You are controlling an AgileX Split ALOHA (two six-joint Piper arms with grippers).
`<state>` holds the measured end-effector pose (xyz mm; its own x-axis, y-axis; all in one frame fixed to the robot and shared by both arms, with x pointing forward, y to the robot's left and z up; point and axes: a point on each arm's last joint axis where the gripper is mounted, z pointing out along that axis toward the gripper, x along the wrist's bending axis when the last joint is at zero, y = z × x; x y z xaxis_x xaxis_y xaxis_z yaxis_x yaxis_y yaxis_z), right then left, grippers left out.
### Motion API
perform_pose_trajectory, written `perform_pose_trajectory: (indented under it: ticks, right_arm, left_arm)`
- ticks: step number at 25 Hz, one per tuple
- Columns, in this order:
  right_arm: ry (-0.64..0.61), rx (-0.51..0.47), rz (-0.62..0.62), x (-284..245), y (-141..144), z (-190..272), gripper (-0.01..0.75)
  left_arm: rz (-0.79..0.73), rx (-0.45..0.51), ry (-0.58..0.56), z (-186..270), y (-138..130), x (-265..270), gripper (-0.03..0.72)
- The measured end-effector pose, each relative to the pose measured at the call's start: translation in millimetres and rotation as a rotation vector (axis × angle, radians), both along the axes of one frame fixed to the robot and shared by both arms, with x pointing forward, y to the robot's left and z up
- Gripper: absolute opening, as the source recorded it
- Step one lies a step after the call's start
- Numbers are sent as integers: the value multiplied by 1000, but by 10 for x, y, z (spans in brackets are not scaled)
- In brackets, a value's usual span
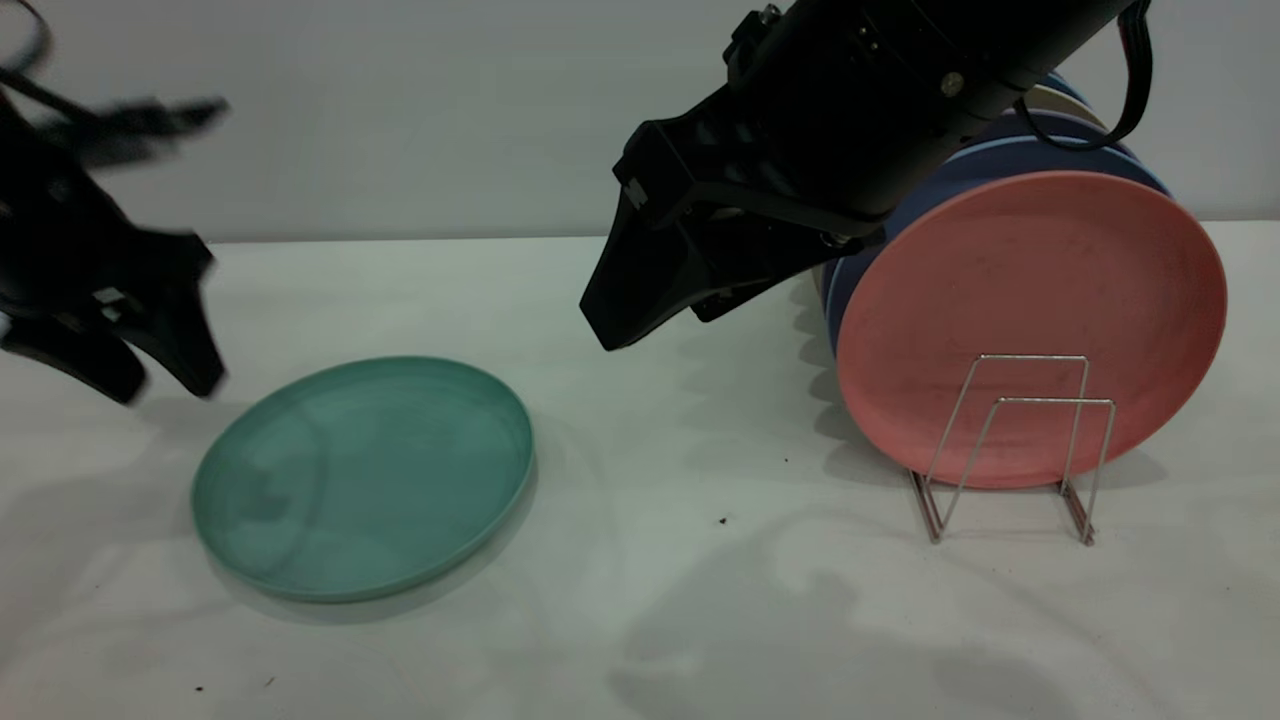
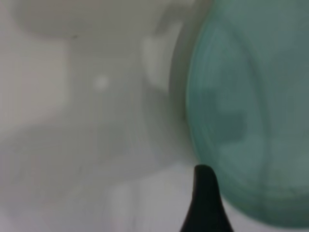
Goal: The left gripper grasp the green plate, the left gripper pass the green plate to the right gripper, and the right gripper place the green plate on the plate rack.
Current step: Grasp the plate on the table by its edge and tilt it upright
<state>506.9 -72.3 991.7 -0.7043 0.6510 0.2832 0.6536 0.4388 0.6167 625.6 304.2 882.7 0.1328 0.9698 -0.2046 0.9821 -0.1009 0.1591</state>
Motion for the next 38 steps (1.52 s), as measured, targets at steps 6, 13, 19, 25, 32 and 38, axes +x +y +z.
perform_pose_trajectory:
  ticks: [6, 13, 19, 25, 32, 38]
  right_arm:
    - [0, 3, -6, 5, 2, -2, 556]
    - [-4, -6, -21, 39, 8, -58, 556]
    - [2, -13, -61, 110, -20, -132, 556]
    - [69, -78, -157, 359, -137, -599, 556]
    - [99, -125, -172, 447, -223, -856, 556]
    - [102, -126, -177, 459, -234, -872, 556]
  left_arm:
    - [-22, -47, 73, -474, 49, 256, 566]
    - [-40, -57, 91, -624, 50, 277, 566]
    - [-15, -85, 105, -715, 27, 271, 534]
    - [-21, -106, 83, -709, -16, 290, 502]
    - [-30, -108, 89, -777, -89, 299, 490]
    - [-31, -111, 96, -815, -104, 298, 288]
